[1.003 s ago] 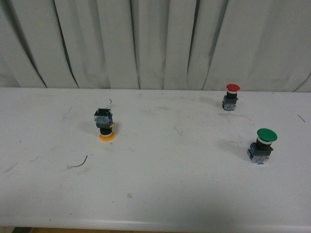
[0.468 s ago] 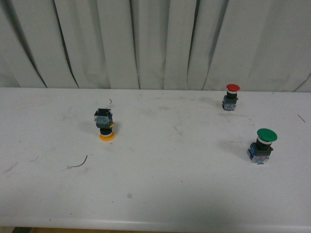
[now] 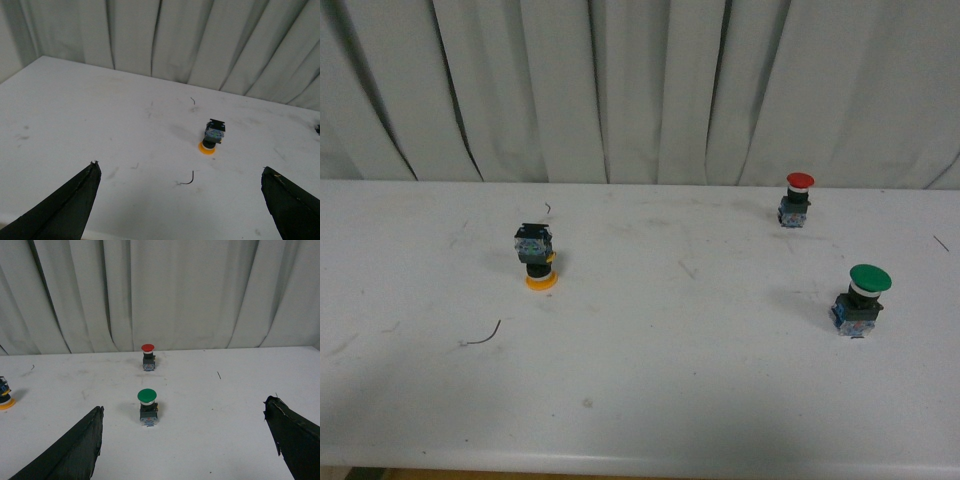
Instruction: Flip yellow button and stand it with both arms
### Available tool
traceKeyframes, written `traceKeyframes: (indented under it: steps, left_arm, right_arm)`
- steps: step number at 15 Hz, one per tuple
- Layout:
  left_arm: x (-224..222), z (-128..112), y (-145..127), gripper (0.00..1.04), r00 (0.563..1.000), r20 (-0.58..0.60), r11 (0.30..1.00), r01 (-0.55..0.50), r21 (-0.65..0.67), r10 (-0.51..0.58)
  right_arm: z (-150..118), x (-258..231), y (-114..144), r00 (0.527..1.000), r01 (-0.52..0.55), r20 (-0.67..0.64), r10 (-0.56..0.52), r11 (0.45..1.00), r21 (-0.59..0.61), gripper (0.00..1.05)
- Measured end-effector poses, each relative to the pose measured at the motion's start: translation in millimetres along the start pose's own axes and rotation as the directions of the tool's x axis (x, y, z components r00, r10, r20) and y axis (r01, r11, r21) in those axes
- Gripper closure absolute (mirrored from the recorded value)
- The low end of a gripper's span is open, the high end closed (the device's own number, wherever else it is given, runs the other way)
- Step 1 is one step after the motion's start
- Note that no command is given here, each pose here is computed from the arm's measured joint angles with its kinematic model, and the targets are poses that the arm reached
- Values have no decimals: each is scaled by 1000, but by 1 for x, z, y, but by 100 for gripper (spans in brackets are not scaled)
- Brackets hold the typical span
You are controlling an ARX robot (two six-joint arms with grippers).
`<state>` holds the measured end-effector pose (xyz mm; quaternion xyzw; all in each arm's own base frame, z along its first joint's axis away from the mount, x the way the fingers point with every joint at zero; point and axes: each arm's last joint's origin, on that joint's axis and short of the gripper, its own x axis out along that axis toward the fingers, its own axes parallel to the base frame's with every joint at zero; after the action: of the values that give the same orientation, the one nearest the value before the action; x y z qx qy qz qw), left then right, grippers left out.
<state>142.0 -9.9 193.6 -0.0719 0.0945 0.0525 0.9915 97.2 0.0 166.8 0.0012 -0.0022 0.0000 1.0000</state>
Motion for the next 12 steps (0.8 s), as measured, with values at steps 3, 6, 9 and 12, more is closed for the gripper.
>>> traceKeyframes:
  steps: [3, 6, 9, 12]
  left_arm:
    - [68, 31, -21, 7, 989, 8, 988, 146, 49, -147]
    - [156, 30, -48, 7, 970, -161, 974, 202, 108, -183]
    - [218, 18, -82, 7, 933, -290, 952, 264, 153, -212]
    - [247, 6, -109, 7, 891, -376, 920, 343, 188, -256]
  right_arm:
    - [0, 0, 0, 1000, 0, 0, 0, 1000, 0, 6]
    - [0, 0, 0, 1000, 0, 0, 0, 1000, 0, 6]
    - [0, 0, 0, 1000, 0, 0, 0, 1000, 0, 6]
    - [0, 0, 0, 1000, 0, 0, 0, 1000, 0, 6]
